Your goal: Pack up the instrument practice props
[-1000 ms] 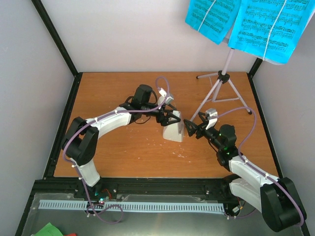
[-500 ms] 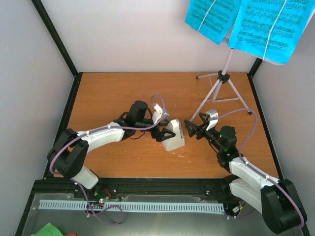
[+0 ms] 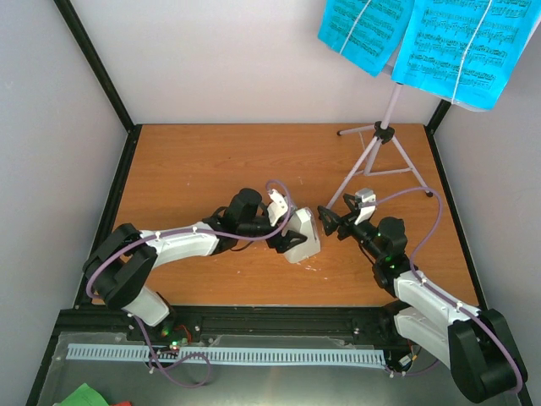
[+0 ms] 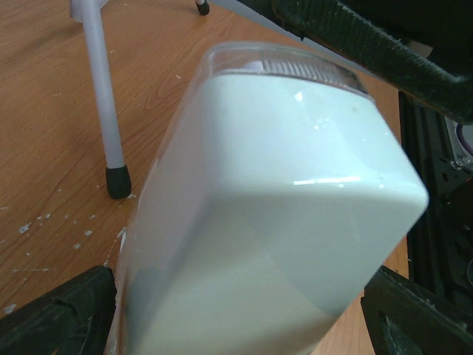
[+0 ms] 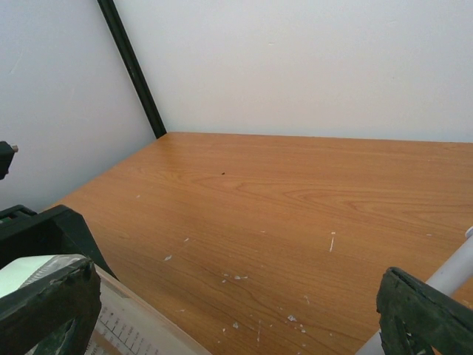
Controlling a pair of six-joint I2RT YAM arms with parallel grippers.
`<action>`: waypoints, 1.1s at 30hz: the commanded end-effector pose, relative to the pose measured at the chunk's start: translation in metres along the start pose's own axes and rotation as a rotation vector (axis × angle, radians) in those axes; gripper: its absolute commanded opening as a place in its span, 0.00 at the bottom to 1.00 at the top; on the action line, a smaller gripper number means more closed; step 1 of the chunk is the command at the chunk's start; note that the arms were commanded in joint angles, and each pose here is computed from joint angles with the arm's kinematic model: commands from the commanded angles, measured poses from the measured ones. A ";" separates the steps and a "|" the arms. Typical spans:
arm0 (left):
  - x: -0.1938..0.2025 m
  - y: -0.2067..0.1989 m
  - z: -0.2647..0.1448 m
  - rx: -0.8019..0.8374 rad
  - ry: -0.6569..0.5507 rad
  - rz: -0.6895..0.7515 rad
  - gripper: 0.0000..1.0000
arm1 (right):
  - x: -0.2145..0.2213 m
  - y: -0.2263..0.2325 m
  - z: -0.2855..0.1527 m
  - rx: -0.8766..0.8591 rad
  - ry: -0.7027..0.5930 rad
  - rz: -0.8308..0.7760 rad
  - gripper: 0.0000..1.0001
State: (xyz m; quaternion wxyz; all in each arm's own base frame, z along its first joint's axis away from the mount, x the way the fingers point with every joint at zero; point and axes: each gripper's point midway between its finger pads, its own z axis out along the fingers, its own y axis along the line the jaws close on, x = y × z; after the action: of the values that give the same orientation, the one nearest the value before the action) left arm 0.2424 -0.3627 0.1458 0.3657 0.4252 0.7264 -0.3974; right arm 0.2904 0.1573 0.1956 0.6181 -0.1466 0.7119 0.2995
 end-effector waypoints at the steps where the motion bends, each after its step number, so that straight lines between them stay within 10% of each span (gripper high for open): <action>1: -0.009 -0.007 0.007 0.011 -0.044 0.017 0.90 | -0.004 -0.003 -0.003 0.014 -0.024 -0.006 1.00; 14: -0.018 0.011 0.002 -0.110 -0.083 -0.060 0.63 | 0.003 0.000 -0.008 0.019 0.071 0.019 1.00; 33: -0.041 0.064 -0.022 -0.225 -0.042 -0.304 0.55 | 0.098 0.050 -0.012 -0.021 0.459 0.233 0.96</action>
State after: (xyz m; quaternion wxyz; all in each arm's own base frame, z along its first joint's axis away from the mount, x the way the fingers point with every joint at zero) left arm 0.3034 -0.3328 0.1509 0.3510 0.2668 0.8181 -0.3693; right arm 0.2311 0.2024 0.1352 0.4275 -0.1565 0.8133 0.3624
